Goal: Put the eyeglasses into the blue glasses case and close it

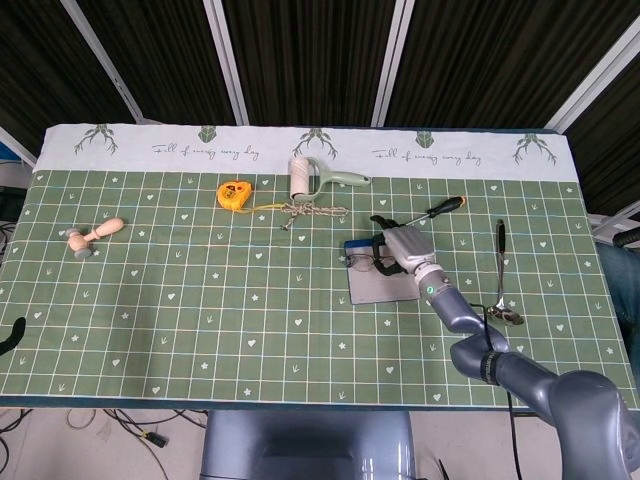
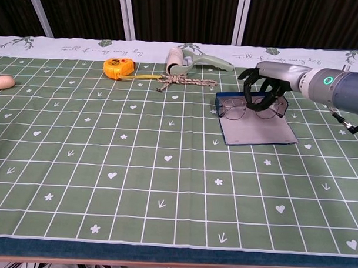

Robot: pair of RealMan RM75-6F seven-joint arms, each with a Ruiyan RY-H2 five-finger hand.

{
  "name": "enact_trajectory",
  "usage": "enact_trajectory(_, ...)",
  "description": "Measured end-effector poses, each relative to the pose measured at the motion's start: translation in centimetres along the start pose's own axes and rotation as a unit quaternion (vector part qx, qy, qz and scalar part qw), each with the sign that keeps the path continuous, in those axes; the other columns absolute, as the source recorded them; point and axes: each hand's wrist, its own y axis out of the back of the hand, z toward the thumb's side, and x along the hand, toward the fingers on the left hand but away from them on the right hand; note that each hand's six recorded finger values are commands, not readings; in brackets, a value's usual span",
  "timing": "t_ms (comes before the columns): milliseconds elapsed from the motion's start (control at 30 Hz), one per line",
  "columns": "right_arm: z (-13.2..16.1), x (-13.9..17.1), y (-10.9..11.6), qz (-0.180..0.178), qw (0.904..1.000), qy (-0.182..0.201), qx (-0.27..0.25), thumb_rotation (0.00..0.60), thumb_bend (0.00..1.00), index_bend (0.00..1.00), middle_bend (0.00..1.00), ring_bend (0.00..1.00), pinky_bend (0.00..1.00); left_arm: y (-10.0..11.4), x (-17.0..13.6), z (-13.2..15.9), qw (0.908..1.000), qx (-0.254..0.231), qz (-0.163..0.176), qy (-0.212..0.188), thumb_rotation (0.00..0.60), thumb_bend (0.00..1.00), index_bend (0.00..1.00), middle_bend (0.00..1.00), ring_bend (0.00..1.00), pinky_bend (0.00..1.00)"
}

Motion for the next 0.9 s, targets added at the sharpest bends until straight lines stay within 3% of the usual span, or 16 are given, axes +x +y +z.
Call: enact_trajectory(900,-1.3,-0.6,0.3,0.004,0.9992,-0.034,0.021,0.6,0.55,0.66,0.1,0.13,0.25,0.0,-0.1,0.0,1.0,0.001,0.0,0.0,0.6,0.28,0.19,0.0,0.0,0.0)
